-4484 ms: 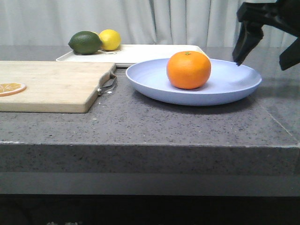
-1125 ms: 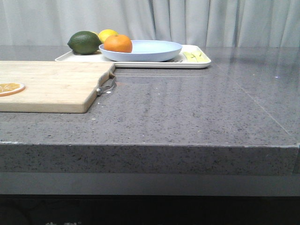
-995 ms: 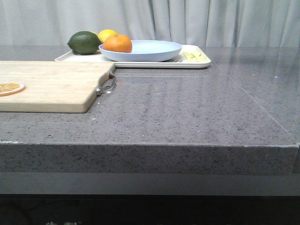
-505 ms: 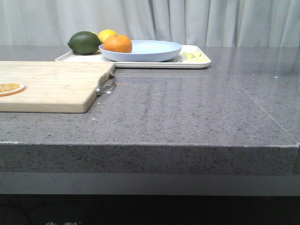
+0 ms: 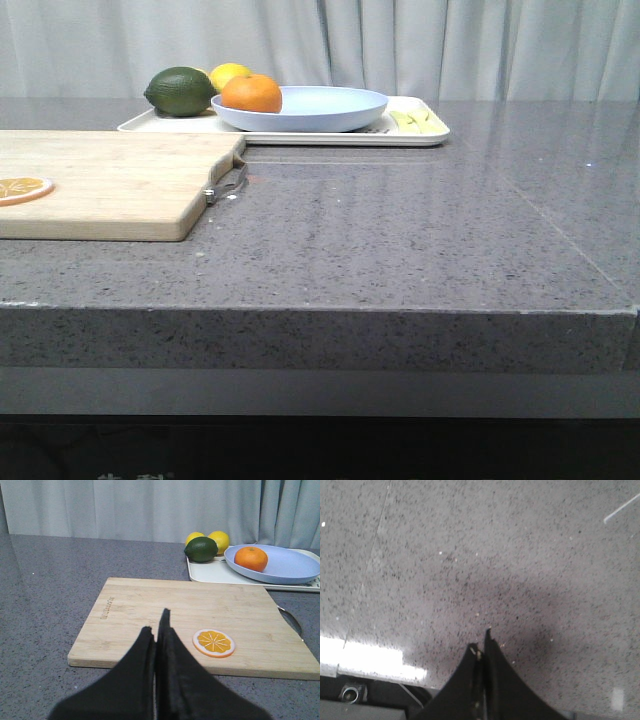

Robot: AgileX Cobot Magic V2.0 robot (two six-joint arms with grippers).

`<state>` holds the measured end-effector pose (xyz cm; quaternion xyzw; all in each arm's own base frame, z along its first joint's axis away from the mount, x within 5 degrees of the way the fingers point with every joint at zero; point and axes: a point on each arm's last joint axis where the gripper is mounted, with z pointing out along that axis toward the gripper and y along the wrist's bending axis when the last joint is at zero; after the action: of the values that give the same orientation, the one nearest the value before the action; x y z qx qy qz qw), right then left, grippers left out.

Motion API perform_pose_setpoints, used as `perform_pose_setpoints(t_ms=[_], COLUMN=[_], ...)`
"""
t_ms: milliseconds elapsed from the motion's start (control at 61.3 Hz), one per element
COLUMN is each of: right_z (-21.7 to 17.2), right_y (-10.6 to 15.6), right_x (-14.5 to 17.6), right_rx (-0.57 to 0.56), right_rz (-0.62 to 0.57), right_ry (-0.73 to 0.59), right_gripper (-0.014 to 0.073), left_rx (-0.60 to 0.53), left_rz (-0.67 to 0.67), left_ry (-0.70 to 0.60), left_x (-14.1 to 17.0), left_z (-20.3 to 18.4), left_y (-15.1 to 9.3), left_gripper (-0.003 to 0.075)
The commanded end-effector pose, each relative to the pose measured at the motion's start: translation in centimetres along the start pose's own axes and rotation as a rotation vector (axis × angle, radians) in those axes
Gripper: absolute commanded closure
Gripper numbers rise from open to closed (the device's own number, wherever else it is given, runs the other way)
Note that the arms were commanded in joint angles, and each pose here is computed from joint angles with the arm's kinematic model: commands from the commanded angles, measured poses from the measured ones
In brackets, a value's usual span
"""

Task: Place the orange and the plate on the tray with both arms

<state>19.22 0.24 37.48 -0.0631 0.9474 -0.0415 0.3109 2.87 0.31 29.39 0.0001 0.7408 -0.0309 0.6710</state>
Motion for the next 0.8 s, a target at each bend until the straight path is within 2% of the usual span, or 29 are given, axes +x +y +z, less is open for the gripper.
perform_pose_setpoints(t_ms=[0,277,440,587,685,783], right_z=[-1.2,-1.2,-1.3,-2.5,-3.2,-3.2], right_y=[0.2,1.6,2.0,2.1,2.1,2.1], right_x=[1.7,10.6,14.1,15.5,15.8,15.9], right_rx=[0.019,-0.002,0.009,0.025,0.030,0.030], right_rz=[-0.014,0.055,0.062,0.066,0.067,0.067], right_ry=[-0.190,-0.490,-0.659,-0.835,-0.890,-0.890], right_gripper=[0.0656,0.0656,0.0656,0.0656,0.0656,0.0656], left_rx=[0.012,0.012,0.012,0.012,0.013,0.014], left_rz=[-0.005,-0.005,-0.005,-0.005,-0.007,-0.009], left_ry=[-0.095,-0.095,-0.095,-0.095,-0.095,-0.094], left_x=[-1.5,-1.5,-1.5,-1.5,-1.5,-1.5], left_z=[-0.2,-0.2,-0.2,-0.2,-0.2,-0.2], left_y=[-0.1,-0.1,-0.1,-0.1,-0.2,-0.2], left_gripper=[0.0738,0.0738,0.0738,0.0738,0.0738,0.0738])
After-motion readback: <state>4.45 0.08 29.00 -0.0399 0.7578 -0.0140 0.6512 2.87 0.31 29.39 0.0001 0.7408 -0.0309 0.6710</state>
